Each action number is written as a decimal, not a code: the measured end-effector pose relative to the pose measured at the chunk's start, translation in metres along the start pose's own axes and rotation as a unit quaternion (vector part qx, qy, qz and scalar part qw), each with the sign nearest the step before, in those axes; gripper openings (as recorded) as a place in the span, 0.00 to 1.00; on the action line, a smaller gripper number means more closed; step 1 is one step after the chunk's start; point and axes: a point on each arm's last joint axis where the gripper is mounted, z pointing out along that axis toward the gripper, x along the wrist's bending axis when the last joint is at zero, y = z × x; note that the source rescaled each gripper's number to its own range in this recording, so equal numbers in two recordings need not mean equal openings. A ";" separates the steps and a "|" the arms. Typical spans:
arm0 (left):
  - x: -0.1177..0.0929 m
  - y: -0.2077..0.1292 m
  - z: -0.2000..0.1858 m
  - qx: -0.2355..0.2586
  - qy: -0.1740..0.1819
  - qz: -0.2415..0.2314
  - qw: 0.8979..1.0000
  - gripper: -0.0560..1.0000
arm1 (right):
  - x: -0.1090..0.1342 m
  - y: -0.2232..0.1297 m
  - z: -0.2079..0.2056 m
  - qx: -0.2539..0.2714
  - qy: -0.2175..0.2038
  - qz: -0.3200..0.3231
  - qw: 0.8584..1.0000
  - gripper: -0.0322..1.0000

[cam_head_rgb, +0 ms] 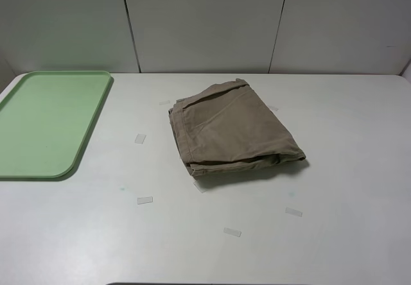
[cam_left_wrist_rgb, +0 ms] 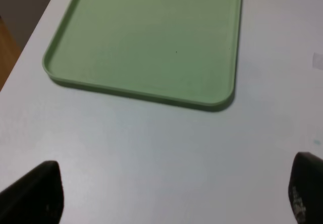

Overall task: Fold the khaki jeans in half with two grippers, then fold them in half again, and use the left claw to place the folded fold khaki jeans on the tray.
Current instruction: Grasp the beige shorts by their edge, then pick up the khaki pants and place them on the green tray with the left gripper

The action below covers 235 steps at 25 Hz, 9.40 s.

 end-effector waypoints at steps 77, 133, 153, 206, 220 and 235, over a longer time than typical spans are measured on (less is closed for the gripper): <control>-0.020 0.111 0.096 0.232 -0.002 0.045 0.972 0.88 | 0.000 -0.001 0.000 0.000 0.001 0.001 1.000 1.00; -0.319 0.003 0.316 0.286 -0.217 0.094 0.929 0.88 | 0.000 -0.001 0.000 0.000 0.001 0.002 1.000 1.00; -0.321 -0.001 0.320 0.284 -0.219 0.087 0.929 0.27 | 0.000 -0.001 0.000 0.000 0.001 0.002 1.000 1.00; 0.037 0.141 0.368 0.315 0.038 0.102 0.943 0.19 | 0.000 -0.001 0.000 0.000 0.001 0.004 1.000 1.00; 0.049 0.123 0.396 0.304 0.042 0.139 0.942 0.19 | 0.000 -0.001 0.000 0.000 0.001 0.004 1.000 1.00; 0.053 0.121 0.410 0.266 0.040 0.232 0.935 0.19 | 0.000 -0.001 0.000 0.000 0.001 0.004 1.000 1.00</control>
